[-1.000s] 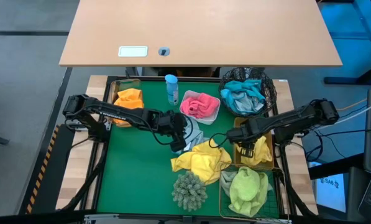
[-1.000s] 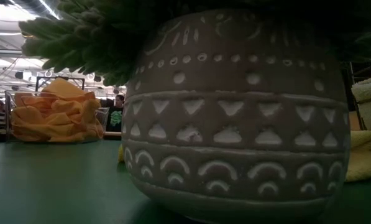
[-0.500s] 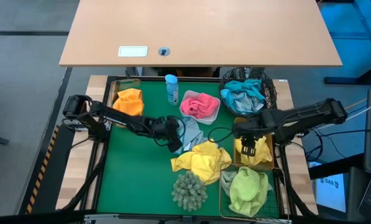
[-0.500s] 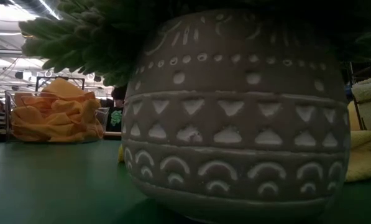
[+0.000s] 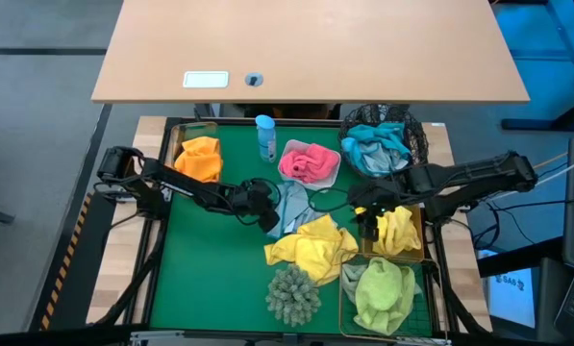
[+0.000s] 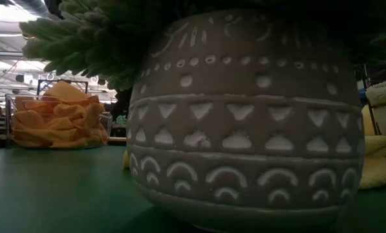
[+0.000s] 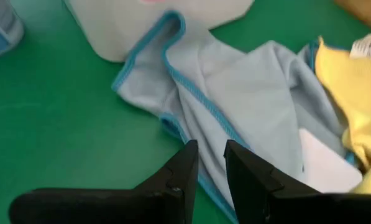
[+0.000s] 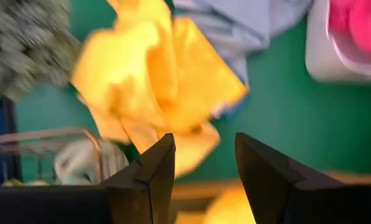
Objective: Sort microfiber towel by color & place in baskets
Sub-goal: Put the blue microfiber towel into the circular wire basket
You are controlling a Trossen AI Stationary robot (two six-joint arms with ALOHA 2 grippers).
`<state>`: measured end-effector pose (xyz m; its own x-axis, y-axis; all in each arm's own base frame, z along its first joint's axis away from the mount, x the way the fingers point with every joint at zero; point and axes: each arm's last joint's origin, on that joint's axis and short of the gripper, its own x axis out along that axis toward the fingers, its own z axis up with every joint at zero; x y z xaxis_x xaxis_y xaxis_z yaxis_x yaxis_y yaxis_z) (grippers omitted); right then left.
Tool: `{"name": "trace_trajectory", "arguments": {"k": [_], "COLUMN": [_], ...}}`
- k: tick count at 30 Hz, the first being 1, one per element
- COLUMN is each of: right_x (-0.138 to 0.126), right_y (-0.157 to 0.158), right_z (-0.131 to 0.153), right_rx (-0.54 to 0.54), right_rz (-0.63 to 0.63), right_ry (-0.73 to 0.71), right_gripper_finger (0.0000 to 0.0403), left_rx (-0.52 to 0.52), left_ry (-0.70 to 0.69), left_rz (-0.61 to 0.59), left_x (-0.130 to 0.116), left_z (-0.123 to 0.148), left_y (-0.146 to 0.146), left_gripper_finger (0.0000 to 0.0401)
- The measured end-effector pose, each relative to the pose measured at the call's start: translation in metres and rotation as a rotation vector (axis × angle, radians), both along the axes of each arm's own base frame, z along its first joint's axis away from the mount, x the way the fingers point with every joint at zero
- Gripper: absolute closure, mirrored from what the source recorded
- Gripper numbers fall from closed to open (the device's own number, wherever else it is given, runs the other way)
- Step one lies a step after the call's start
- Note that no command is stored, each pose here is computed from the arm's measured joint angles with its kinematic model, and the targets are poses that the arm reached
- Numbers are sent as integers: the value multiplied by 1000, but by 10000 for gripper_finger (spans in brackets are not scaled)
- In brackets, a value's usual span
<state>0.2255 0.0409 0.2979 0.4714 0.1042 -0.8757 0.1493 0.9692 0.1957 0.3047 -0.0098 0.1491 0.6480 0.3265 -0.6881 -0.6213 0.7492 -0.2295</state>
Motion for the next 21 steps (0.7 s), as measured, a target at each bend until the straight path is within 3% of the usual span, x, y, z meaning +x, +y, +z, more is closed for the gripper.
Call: {"name": "trace_trajectory", "arguments": {"k": [10, 21], "right_x": [16, 17], "right_y": [3, 3], "right_z": [11, 12], "right_rx": [23, 24], "right_rz": [19, 19], "right_ry": [-208, -220], "right_gripper_finger": [235, 235], "left_rx": [18, 4], "left_ry": [-65, 3], "left_rz": [20, 66], "left_x": [14, 17], "left_z": [-17, -49], "left_y": [0, 0], "left_gripper_finger": [324, 324]}}
